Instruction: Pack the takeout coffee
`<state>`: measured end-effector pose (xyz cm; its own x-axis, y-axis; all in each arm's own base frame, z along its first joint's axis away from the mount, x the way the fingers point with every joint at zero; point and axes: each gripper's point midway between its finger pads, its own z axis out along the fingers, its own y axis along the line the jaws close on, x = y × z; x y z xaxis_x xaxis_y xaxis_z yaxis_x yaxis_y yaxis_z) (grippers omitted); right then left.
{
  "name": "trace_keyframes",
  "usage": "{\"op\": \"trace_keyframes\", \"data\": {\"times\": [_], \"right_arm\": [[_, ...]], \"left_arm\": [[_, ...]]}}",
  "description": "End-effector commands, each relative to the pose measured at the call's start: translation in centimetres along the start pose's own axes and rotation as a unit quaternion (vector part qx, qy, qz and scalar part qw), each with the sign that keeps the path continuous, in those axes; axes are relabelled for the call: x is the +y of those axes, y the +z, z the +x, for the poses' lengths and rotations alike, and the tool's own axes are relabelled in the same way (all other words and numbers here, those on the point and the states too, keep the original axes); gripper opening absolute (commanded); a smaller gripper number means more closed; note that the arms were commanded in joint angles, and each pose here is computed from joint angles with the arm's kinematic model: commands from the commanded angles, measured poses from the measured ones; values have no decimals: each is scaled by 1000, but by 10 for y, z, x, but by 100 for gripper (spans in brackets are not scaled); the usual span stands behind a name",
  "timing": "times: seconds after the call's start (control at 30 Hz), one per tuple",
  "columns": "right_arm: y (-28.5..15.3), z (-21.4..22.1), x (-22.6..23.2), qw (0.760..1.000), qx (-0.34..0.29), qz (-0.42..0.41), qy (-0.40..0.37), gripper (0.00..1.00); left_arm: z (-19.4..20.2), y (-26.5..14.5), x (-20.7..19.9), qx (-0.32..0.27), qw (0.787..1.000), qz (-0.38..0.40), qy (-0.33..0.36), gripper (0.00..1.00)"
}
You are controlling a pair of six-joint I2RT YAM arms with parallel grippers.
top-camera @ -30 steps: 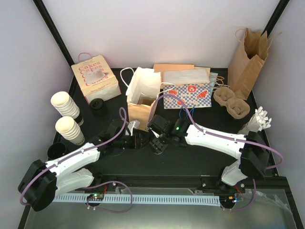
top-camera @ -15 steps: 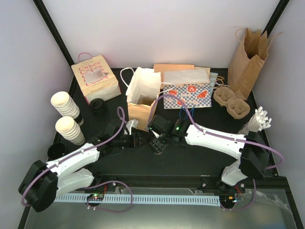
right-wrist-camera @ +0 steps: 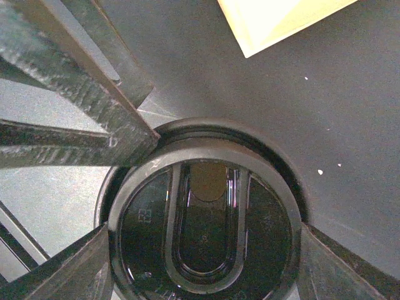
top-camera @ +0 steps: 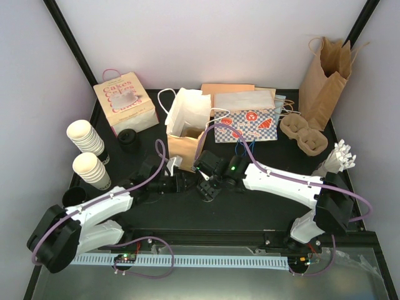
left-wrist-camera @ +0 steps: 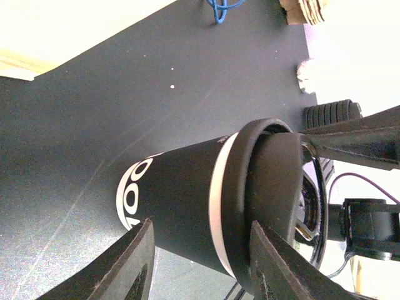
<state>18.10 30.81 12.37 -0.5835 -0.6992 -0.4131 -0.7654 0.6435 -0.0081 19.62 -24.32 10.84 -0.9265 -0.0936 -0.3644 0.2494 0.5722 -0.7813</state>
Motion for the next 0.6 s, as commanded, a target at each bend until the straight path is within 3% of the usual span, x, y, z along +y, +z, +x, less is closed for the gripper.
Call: {"op": "trace_keyframes", "data": {"times": [0.0,0.57], "right_arm": [[12,15,8,999,28,-13,-18,73],[21,29,7,999,45,-12,-20,72]], "left_arm": [[-8,6,-11,-5,1000,26,2,45],[24,24,44,59,995,-64,-48,42]]}}
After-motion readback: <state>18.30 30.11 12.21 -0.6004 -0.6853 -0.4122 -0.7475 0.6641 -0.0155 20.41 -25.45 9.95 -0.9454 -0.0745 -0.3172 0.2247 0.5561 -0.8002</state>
